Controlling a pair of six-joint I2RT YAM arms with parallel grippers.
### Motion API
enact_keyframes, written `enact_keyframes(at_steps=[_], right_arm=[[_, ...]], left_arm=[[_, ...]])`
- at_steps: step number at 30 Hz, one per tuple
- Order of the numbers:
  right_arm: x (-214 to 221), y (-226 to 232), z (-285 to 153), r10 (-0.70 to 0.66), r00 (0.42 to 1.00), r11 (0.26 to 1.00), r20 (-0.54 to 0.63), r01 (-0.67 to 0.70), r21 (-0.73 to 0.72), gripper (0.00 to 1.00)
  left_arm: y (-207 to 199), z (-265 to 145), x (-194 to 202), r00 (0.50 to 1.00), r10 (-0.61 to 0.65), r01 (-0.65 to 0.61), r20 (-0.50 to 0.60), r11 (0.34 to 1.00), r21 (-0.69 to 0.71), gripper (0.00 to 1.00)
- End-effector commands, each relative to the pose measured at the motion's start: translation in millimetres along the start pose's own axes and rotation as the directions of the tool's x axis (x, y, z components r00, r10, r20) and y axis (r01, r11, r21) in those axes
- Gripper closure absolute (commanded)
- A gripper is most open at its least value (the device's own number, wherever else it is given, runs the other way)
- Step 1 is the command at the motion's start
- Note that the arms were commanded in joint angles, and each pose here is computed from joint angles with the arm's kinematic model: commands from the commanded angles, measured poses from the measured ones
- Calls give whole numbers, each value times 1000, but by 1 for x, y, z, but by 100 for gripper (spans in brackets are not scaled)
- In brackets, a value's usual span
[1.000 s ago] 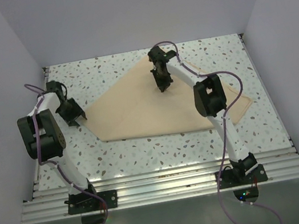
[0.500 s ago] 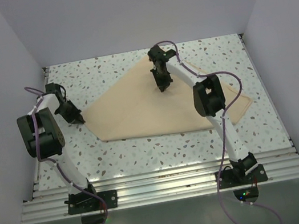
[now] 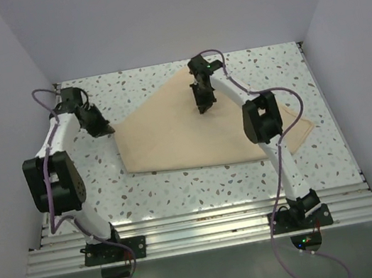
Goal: Prepare the surgical pack
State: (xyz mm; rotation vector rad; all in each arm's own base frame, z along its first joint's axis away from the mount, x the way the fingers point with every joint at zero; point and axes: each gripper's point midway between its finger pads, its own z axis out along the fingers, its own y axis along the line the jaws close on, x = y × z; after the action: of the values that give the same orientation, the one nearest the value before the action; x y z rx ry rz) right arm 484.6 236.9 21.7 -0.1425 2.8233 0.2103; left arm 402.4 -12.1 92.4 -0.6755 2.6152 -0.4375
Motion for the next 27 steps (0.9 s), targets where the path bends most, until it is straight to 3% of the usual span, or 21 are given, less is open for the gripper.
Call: enact_keyframes(at_steps=[1,6,9,16,21,27], right_arm=[[27,2,31,108,988,991,-112,-115,-64,87],[28,3,29,172,973,975,-153,-191,-116,87],[27,-2,30,267,947,941,-178,-296,-163,87],[49,-3,44,334,898,895,-287,-398,-201,87],[56,-5,52,382,866,862,-322,-459,-214,87],[62,-6,60,405,843,842,-354,-495,-215,87]], left_arm=[[-107,-45,2,992,80,-100,97,970,222,100],[-197,-70,23,988,121,-149,100,923,354,100],[-250,-72,62,975,213,-217,58,884,413,100],[-321,-48,128,940,340,-281,-32,824,492,100],[-351,-38,158,908,416,-334,-51,791,513,100],[-357,-16,172,894,439,-339,-86,790,511,100]])
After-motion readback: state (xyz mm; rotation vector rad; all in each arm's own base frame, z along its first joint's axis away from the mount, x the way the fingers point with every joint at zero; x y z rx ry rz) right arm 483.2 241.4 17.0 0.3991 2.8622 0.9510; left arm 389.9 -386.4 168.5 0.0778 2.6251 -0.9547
